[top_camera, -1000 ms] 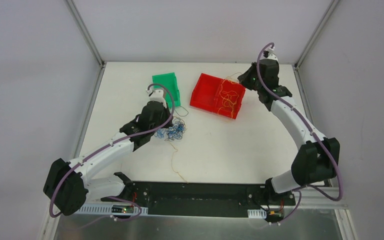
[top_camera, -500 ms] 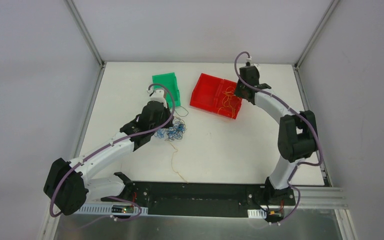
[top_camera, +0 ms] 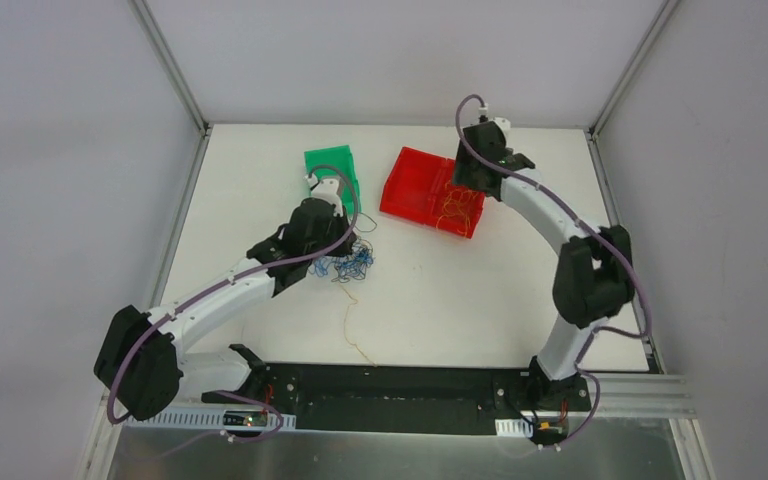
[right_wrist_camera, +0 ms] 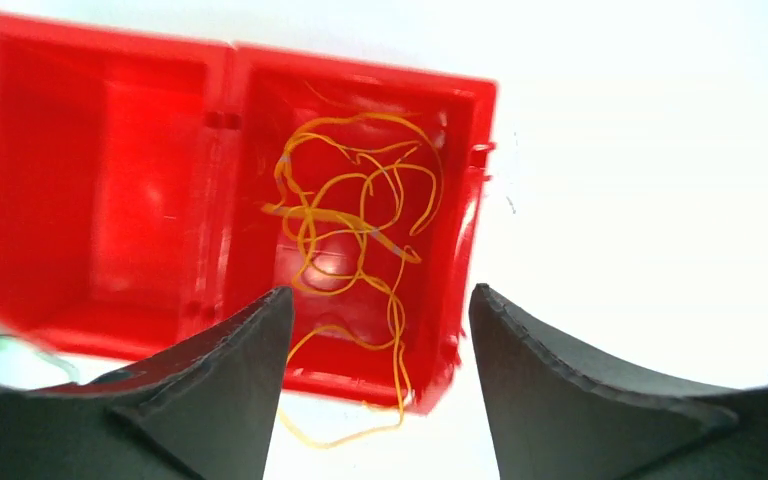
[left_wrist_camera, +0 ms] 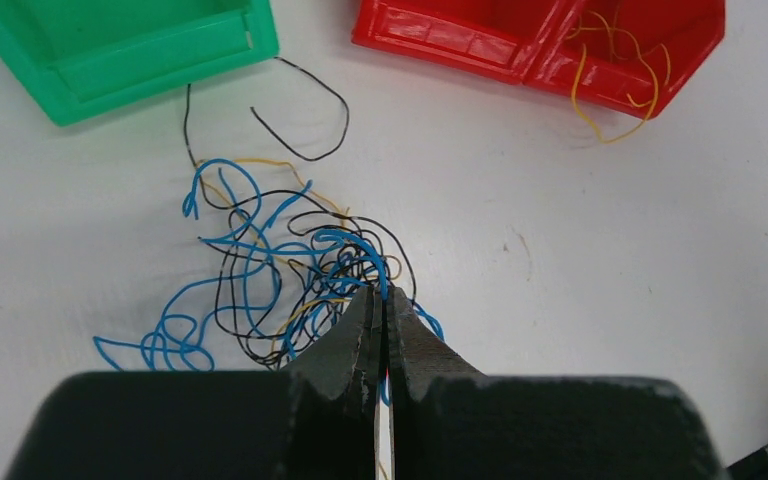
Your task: Untangle the cables
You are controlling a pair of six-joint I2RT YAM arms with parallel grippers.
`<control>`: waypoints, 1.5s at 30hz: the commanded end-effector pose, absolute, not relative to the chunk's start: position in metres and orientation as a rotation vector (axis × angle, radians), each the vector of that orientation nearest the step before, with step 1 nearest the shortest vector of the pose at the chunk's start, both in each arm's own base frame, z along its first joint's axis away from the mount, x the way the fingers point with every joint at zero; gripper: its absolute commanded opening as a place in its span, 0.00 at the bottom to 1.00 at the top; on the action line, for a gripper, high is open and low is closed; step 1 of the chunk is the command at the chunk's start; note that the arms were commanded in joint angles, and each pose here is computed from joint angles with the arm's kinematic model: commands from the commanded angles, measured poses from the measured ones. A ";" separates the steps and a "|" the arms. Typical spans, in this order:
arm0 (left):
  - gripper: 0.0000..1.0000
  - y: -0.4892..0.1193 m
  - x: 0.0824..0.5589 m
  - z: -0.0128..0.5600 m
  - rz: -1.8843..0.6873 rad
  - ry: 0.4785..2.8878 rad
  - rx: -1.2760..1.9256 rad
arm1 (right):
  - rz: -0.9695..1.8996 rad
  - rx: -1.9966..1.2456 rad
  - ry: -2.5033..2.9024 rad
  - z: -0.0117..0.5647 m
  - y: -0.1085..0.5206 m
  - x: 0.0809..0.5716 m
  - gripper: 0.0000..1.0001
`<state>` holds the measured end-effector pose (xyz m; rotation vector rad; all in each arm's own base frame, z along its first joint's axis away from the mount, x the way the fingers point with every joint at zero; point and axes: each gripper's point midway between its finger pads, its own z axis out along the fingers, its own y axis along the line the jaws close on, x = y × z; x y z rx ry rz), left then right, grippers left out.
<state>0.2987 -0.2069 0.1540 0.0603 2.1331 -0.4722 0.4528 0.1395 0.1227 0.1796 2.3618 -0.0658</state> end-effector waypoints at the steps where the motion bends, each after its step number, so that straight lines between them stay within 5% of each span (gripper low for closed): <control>1: 0.00 -0.237 0.302 0.185 -0.601 2.060 0.176 | 0.107 0.273 2.140 0.238 0.136 0.421 0.69; 9: 0.00 -0.286 0.269 0.219 -0.748 1.930 0.519 | 0.547 -0.008 2.095 0.222 0.218 0.318 0.88; 14: 0.00 -0.299 0.238 0.250 -0.921 1.787 0.646 | 0.872 -0.230 1.963 0.206 0.269 0.269 0.83; 30: 0.00 -0.317 0.206 0.269 -1.100 1.686 0.803 | 1.026 -0.726 1.653 0.212 0.316 0.202 0.87; 45: 0.00 -0.311 0.206 0.276 -1.087 1.664 0.771 | 1.065 -0.815 1.653 0.206 0.327 0.187 0.69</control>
